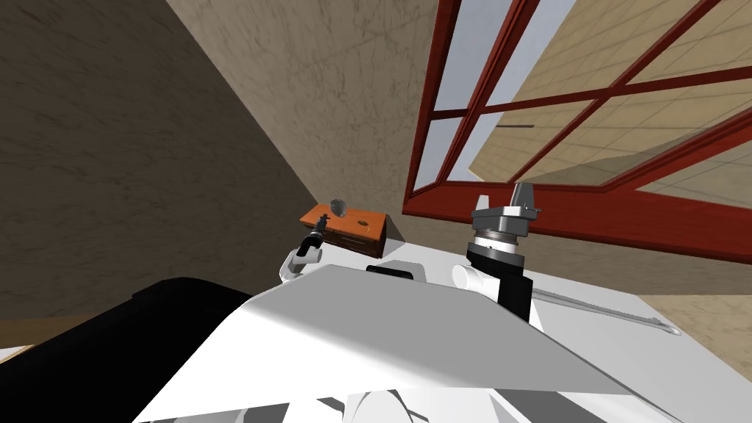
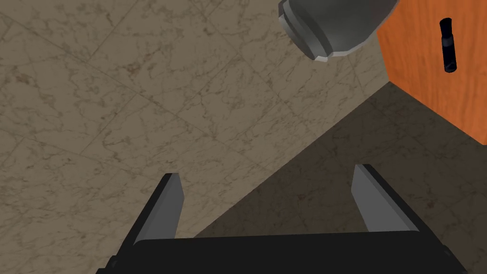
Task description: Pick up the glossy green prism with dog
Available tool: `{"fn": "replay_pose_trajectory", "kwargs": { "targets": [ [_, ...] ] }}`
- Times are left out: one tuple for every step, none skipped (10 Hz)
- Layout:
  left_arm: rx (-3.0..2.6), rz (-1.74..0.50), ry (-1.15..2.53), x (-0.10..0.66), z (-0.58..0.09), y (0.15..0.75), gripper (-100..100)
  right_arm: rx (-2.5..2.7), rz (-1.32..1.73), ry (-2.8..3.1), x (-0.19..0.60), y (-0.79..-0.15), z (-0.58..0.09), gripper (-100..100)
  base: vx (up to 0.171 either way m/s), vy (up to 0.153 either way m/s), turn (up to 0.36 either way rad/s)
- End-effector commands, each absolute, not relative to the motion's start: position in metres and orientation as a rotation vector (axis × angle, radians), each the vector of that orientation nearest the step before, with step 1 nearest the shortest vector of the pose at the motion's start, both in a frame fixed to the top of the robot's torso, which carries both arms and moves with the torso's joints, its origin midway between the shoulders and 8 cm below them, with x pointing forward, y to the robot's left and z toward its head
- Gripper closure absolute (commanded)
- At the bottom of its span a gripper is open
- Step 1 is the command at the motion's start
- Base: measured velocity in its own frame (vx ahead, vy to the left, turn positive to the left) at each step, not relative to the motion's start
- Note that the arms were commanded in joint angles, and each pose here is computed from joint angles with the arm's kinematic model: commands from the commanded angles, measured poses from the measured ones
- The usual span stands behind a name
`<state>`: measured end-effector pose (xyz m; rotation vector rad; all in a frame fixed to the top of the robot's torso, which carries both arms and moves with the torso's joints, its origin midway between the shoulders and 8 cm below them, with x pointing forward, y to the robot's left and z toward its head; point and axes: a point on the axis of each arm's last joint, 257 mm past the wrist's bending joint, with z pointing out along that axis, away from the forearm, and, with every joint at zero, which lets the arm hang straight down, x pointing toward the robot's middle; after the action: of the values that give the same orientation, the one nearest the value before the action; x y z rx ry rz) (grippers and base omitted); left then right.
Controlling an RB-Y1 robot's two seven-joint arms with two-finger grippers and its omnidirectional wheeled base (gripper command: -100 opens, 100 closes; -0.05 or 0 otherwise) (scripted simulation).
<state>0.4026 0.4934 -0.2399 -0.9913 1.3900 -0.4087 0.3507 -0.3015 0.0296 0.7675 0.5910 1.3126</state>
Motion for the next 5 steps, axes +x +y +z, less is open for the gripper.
{"fn": "replay_pose_trajectory", "kwargs": {
  "targets": [
    [-1.043, -0.356, 1.418, 0.402, -0.257, 0.513, -100, 0.768, 1.313, 0.591, 0.351, -0.302, 0.030, 0, 0.006, -0.062, -0.135],
    [-1.067, -0.341, 1.435, 0.398, -0.267, 0.516, -100, 0.768, 1.313, 0.591, 0.351, -0.301, 0.030, 0, 0.010, -0.050, -0.053],
    [-1.099, -0.307, 1.445, 0.398, -0.276, 0.531, -100, 0.768, 1.313, 0.591, 0.351, -0.302, 0.030, 0, 0.034, -0.061, -0.128],
    [-1.130, -0.287, 1.467, 0.392, -0.288, 0.535, -100, 0.768, 1.313, 0.591, 0.351, -0.301, 0.030, 0, 0.022, -0.056, -0.068],
    [-1.169, -0.253, 1.478, 0.391, -0.296, 0.550, -100, 0.768, 1.313, 0.591, 0.351, -0.302, 0.030, 0, 0.016, -0.066, -0.146]
  ]
}}
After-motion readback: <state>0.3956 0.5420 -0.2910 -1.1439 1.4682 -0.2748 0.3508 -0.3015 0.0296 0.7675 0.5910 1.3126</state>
